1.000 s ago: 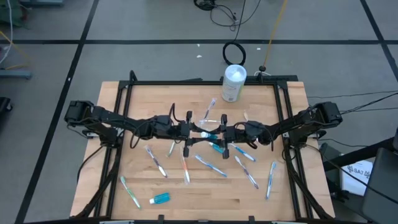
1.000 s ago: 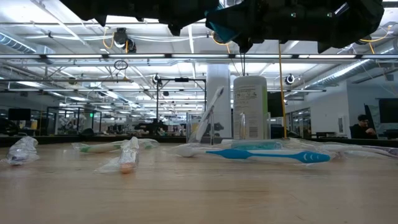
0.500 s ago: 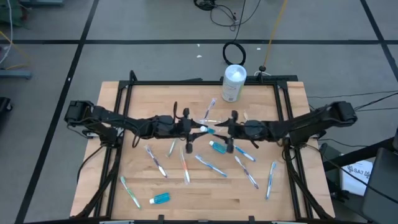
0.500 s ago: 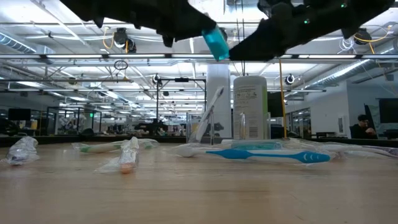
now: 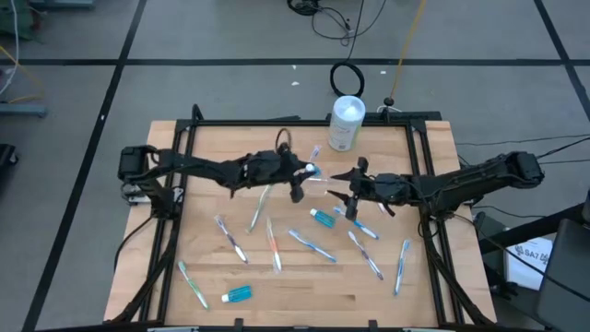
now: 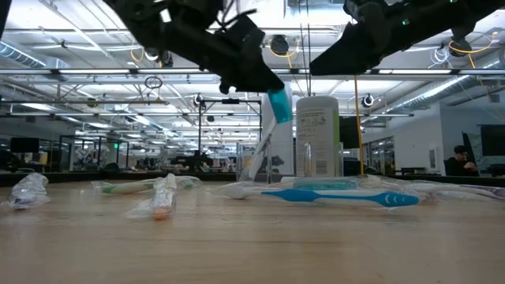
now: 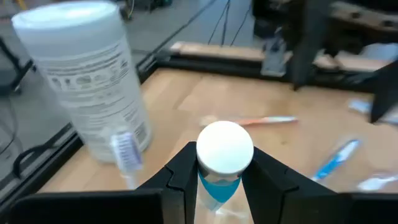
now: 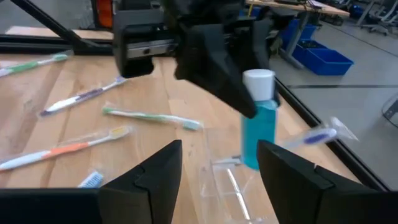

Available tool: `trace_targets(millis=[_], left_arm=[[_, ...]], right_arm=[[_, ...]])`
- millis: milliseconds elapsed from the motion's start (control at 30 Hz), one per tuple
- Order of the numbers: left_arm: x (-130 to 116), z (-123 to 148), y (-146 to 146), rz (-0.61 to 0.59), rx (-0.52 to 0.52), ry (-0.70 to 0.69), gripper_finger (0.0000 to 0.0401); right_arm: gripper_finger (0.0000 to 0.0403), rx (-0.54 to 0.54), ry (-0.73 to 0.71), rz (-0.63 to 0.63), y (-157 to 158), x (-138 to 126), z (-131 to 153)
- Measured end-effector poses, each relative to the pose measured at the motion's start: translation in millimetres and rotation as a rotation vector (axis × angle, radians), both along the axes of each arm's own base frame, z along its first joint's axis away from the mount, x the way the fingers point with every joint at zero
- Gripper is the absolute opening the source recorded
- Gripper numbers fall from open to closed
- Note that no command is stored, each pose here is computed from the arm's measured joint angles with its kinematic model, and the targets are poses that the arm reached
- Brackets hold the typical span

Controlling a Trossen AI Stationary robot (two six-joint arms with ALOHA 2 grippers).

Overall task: Pick & Place toothbrushing station
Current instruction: Put the top blue mouthwash into the transparent organizer

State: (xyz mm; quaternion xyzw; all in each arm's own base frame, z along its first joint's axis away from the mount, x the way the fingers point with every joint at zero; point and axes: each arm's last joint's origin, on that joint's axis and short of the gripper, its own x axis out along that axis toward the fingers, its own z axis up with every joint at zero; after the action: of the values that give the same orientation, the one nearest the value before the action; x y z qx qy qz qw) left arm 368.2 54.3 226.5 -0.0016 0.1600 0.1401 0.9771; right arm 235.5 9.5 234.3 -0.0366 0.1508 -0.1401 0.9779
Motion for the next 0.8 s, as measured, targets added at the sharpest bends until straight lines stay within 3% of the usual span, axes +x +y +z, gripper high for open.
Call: trace_targets(millis=[233,467,800], left_arm=[[18.4,-6.6,7.8,-0.005,0.007,0.192,0.01],[27.9,-27.2,9.0,-0.015,-0.024,0.241,0.0105],[24.8,-29.5,24.0,0.037,-0.036,0.255,0.0107]], right_arm=[[0.0198,0.0,0.011,-0.017,-4.5,-0.3,-1.8],[0.0196,0.001,0.006,-0.015,-4.4,-0.1,-1.3],[0.0194,0.002,0.004,-0.014,-4.2,0.0,-1.2]])
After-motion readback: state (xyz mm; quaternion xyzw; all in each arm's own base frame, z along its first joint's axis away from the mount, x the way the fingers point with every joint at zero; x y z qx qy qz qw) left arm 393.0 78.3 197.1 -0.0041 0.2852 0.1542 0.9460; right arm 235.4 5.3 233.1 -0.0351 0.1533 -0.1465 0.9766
